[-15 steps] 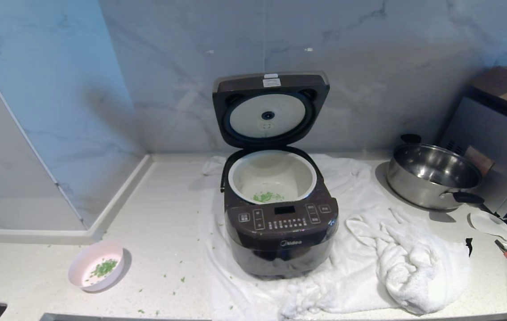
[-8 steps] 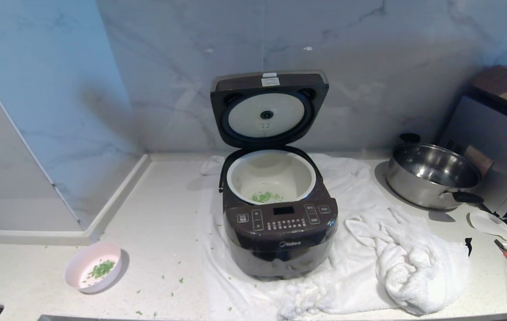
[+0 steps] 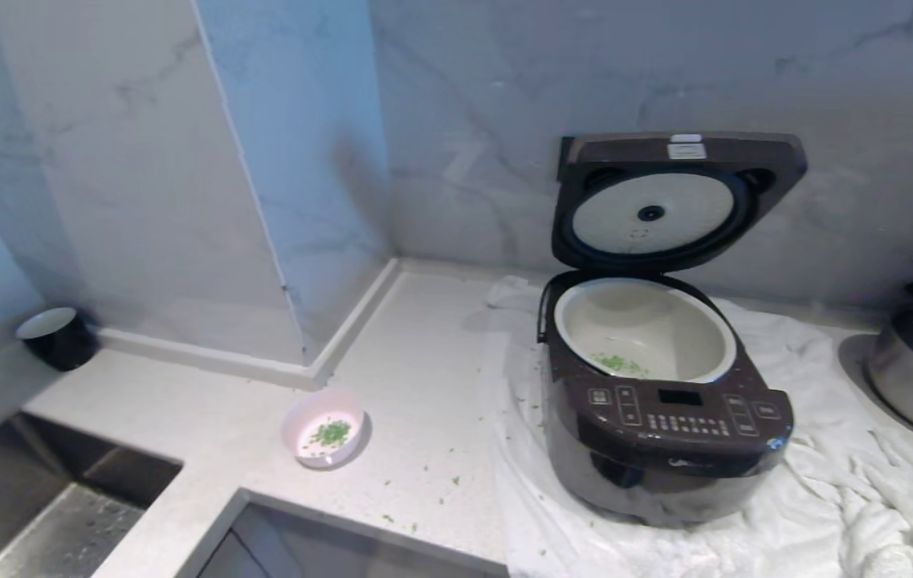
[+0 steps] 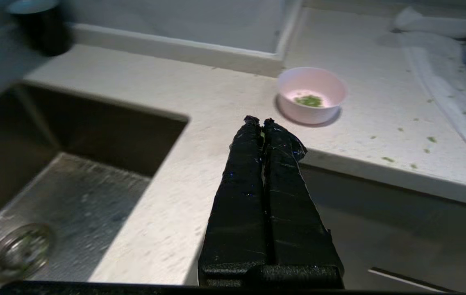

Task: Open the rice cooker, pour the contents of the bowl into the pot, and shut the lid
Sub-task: Turn on the tap

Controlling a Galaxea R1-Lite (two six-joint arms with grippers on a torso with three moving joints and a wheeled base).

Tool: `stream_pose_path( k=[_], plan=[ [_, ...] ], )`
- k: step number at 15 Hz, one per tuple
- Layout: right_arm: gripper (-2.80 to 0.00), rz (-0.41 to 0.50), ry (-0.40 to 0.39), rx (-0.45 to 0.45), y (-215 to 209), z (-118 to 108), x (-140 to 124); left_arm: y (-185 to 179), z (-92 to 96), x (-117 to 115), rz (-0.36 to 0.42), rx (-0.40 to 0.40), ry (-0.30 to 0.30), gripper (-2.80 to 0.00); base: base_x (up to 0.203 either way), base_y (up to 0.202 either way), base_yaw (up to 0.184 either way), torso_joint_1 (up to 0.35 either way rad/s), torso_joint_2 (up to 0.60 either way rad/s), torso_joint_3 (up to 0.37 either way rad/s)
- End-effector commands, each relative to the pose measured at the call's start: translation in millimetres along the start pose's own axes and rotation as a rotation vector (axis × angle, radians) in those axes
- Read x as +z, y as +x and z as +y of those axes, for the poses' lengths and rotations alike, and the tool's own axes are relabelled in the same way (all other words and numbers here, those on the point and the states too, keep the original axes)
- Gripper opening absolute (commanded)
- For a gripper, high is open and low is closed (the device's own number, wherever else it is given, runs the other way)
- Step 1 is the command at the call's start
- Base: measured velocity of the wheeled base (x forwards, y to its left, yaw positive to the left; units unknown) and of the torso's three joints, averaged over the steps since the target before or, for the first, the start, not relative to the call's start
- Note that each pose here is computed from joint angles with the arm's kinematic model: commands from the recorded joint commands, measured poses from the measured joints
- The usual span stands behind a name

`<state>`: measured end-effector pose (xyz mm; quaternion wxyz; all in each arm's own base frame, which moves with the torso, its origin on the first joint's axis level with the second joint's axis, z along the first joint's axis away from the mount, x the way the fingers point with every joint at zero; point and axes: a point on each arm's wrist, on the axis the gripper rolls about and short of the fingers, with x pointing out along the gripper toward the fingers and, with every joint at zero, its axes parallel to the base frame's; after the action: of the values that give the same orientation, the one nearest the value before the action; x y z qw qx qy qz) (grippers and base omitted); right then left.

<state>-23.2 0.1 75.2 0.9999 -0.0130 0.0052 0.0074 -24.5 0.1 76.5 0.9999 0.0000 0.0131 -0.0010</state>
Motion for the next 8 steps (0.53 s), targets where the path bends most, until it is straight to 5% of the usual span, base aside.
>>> stream_pose_path(
  k=[1,8],
  plan=[
    [-2.8,0.0,0.0,0.001,0.0,0.0,0.0,0.0,0.0,0.1,0.0,0.002,0.0,-2.8,0.001,-0.003,0.181,0.002,0.0,0.002],
    [-2.8,0.0,0.0,0.001,0.0,0.0,0.0,0.0,0.0,0.2,-0.001,0.003,0.0,-2.8,0.0,-0.008,0.174,0.003,0.0,0.004]
  ],
)
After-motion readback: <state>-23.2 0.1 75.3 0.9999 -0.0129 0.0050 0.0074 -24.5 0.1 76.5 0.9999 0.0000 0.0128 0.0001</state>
